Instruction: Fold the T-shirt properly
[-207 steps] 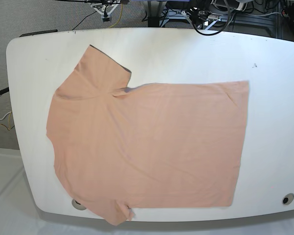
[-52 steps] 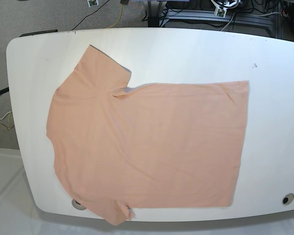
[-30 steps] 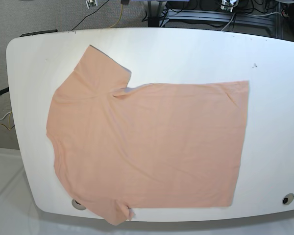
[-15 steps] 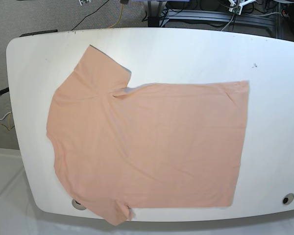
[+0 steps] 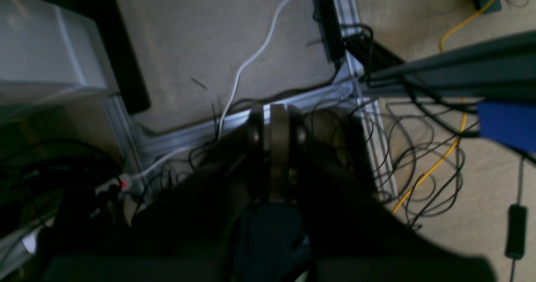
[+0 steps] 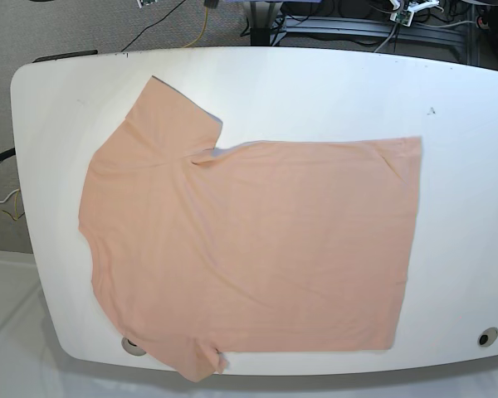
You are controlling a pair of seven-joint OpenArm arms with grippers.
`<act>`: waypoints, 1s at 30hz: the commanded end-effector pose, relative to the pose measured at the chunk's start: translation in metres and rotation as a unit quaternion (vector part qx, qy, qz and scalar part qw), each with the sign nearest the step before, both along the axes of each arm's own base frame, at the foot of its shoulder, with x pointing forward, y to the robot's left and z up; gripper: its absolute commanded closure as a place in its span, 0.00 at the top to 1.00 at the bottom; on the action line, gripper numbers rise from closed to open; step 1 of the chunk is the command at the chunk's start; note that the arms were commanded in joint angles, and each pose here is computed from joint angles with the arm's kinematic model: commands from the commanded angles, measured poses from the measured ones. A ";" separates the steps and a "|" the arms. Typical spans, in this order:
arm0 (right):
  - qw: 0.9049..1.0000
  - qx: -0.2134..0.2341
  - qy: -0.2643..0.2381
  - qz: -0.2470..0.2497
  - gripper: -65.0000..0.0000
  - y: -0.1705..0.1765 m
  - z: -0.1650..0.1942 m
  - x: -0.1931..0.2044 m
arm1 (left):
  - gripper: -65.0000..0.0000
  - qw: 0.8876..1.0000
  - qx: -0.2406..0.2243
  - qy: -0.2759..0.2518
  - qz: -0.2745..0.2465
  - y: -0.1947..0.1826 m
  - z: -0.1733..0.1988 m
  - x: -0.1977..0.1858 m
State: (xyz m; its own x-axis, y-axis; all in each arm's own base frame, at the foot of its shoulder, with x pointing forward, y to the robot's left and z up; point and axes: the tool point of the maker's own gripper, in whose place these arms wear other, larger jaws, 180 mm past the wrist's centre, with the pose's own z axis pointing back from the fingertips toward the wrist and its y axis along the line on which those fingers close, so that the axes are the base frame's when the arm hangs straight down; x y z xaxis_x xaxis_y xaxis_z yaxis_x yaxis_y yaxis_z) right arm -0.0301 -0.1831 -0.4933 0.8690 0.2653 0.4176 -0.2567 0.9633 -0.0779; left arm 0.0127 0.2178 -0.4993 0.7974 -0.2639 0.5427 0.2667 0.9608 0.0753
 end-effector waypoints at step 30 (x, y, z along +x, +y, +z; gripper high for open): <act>0.984 0.022 -0.160 -0.072 0.00 -0.043 0.125 0.093 | 0.00 0.996 0.026 -0.083 -0.031 -0.011 0.102 0.046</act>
